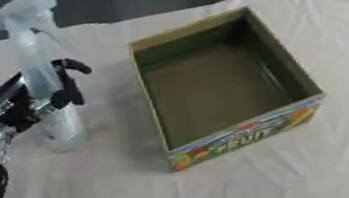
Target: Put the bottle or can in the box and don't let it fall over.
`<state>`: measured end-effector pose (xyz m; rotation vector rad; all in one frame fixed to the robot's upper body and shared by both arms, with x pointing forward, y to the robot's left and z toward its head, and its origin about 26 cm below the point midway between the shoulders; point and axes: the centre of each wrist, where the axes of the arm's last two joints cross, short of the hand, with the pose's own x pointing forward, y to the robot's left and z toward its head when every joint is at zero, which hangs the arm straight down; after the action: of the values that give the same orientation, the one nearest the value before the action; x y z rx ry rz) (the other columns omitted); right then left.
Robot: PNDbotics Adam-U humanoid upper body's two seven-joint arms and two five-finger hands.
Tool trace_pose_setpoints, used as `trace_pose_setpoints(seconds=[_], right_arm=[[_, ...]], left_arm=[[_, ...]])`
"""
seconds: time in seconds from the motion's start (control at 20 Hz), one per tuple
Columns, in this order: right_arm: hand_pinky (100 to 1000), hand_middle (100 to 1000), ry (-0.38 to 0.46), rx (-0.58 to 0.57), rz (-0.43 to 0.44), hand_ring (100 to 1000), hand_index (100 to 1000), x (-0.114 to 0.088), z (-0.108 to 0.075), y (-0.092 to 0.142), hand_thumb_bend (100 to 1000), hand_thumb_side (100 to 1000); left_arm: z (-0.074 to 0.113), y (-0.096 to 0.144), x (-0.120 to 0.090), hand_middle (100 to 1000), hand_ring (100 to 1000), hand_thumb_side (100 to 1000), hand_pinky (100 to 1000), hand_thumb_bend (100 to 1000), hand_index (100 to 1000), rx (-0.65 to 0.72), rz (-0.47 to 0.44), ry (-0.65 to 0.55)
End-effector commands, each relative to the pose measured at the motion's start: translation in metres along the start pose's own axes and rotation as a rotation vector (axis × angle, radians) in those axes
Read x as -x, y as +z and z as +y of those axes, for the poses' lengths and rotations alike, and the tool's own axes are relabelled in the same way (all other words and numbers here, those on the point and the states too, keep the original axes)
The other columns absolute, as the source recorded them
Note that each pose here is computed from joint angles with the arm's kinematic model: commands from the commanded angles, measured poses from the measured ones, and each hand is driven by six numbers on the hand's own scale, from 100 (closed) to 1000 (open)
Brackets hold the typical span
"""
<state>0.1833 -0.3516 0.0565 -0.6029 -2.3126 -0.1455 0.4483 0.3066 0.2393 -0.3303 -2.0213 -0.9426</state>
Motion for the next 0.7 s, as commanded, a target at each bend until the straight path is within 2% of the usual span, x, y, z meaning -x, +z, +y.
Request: trace_pose_setpoints(seconds=[0.05,0.1,0.15,0.2,0.25,0.35,0.45,0.7], right_arm=[[1000,1000,0.002,-0.002,-0.009,1000,984,-0.0026,-0.0027,-0.0018,100,470],[1000,1000,0.002,-0.003,-0.009,1000,984,-0.0026,-0.0026,-0.0019,100,470],[1000,1000,0.001,-0.003,-0.009,1000,985,-0.0026,-0.0024,-0.002,100,470],[1000,1000,0.001,-0.003,-0.009,1000,985,-0.0026,-0.0023,-0.0021,100,470],[1000,1000,0.0,-0.004,-0.009,1000,985,-0.0026,-0.0021,-0.0022,100,470],[1000,1000,-0.001,-0.004,-0.009,1000,985,-0.0026,-0.0019,-0.0023,100,470],[1000,1000,-0.002,-0.004,-0.008,1000,984,-0.0025,-0.0015,-0.0024,100,470],[1000,1000,-0.003,-0.005,-0.008,1000,984,-0.0025,-0.0008,-0.0024,100,470]], left_arm=[[0.0126,0.0045,-0.0082,698,216,665,504,798,100,-0.019,0.015,-0.037],[0.0125,0.0042,-0.008,694,215,620,506,747,100,-0.017,0.019,-0.039],[0.0121,0.0037,-0.0081,688,211,510,504,656,100,-0.013,0.02,-0.041],[0.0118,0.0031,-0.0086,685,212,432,507,625,100,-0.009,0.02,-0.043],[0.0118,0.0027,-0.0093,680,211,372,507,622,100,-0.005,0.021,-0.048],[0.0114,0.0018,-0.0101,675,208,312,504,624,100,0.001,0.026,-0.06],[0.0108,0.0007,-0.0109,669,206,229,504,664,100,0.004,0.028,-0.07],[0.0109,-0.0015,-0.0136,656,198,146,498,735,100,-0.011,0.024,-0.088]])
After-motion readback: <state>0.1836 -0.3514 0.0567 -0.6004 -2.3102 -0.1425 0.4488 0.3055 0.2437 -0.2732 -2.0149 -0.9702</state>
